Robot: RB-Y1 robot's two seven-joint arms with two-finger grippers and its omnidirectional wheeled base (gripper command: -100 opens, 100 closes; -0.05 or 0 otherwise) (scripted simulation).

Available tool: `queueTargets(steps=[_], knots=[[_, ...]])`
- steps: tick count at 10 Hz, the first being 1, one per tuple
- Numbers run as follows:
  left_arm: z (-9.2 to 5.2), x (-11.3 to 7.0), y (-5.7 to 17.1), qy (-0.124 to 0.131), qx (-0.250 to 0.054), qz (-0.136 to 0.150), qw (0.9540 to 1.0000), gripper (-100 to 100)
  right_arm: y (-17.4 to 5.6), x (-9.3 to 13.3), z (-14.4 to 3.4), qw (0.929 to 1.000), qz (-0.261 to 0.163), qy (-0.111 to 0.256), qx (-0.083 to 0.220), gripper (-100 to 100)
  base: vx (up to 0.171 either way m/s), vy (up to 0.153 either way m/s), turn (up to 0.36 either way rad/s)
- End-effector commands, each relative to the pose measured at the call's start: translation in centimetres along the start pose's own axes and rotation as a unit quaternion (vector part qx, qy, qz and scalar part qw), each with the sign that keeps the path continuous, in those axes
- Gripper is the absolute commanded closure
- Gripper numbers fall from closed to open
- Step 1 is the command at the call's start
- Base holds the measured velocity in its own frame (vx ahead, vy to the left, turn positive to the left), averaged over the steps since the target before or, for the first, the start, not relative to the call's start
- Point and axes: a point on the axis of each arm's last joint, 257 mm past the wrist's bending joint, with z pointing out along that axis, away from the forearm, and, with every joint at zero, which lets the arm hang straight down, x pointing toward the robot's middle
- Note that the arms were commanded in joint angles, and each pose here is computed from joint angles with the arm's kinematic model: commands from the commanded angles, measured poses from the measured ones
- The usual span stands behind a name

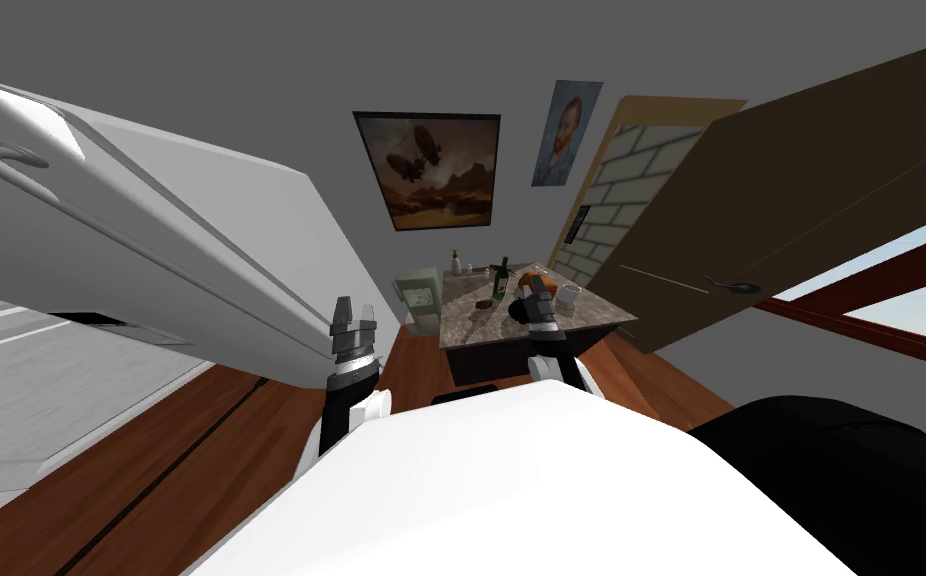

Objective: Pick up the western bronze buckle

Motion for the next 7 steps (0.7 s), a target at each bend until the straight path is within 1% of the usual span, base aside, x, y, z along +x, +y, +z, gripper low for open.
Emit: queueTargets(steps=[1, 2, 5, 6, 7], knots=[[0.0, 0.0, 0.0, 0.0, 0.0, 0.0, 1.0, 0, -0.1, 0.7, 0.0, 0.9997, -0.004, 0.024, -0.003, -100, -0.032, -0.031, 0.024], [0.0, 0.0, 0.0, 0.0, 0.0, 0.0, 1.0, 0, -0.2, 1.1, 0.0, 0.9993, -0.005, 0.036, -0.004, -100, -0.065, -0.068, 0.041], [0.0, 0.0, 0.0, 0.0, 0.0, 0.0, 1.0, 0, -0.8, 2.6, -0.1, 0.9968, -0.009, 0.08, -0.006, -100, -0.076, -0.103, 0.061], [0.0, 0.0, 0.0, 0.0, 0.0, 0.0, 1.0, 0, -0.8, 2.6, -0.1, 0.9964, -0.011, 0.083, -0.006, -100, -0.051, -0.079, 0.031], [0.0, 0.0, 0.0, 0.0, 0.0, 0.0, 1.0, 0, -1.1, 3.2, -0.3, 0.9947, -0.014, 0.102, -0.006, -100, -0.048, -0.064, 0.052]])
